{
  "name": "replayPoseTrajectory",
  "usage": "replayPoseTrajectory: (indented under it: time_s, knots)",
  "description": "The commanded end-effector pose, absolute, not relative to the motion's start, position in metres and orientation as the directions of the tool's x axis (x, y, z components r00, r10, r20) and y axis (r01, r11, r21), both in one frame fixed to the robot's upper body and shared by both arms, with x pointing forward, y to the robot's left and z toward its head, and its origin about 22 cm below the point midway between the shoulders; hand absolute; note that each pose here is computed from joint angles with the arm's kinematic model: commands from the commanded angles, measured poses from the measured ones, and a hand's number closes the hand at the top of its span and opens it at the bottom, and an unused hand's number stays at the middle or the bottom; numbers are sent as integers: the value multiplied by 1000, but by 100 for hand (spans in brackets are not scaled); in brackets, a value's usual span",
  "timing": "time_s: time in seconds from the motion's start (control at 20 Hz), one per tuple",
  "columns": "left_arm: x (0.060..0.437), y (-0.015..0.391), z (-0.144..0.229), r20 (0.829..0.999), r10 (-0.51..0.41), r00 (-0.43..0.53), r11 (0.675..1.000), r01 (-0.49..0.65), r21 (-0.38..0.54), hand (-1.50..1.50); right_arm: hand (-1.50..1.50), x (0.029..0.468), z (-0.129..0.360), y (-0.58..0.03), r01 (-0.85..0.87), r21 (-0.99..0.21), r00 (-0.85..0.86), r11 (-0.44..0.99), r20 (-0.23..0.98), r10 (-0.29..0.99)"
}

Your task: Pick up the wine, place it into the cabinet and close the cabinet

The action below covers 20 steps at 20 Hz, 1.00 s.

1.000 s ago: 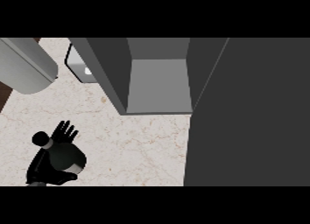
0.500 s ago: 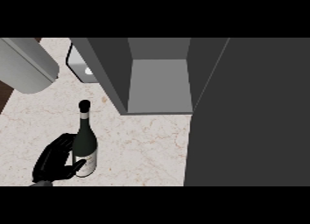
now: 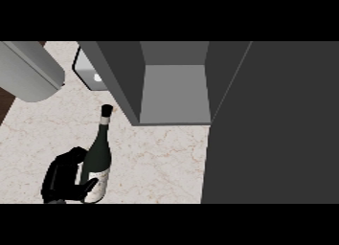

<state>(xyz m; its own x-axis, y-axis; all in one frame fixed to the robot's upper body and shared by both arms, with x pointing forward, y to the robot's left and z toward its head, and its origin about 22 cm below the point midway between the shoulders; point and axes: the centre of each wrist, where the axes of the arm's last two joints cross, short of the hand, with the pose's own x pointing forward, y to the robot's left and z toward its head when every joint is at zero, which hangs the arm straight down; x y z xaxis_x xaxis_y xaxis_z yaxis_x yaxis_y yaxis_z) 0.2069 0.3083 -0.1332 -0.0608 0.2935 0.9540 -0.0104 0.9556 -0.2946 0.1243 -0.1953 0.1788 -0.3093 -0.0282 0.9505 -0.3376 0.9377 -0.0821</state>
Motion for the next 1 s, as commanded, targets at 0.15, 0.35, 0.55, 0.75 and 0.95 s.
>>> replayPoseTrajectory:
  time_s: [0.15,0.35,0.55,0.75,0.95]
  knots:
    - [193,289,-125,920,323,-221,934,-79,-347,150,-150,83,209,-203,-366,-39,-355,930,930,-100]
    - [202,270,-101,891,372,-261,922,-3,-386,150,-150,95,205,-204,-356,-58,-377,933,922,-86]
    - [221,240,-69,908,330,-257,943,43,-331,150,-150,86,203,-201,-365,-27,-366,931,923,-117]
    - [225,231,-40,906,341,-249,939,48,-340,150,-150,83,208,-207,-367,-43,-358,929,929,-98]
    - [232,189,-7,908,326,-264,945,78,-317,150,-150,84,204,-205,-385,-25,-354,923,927,-123]
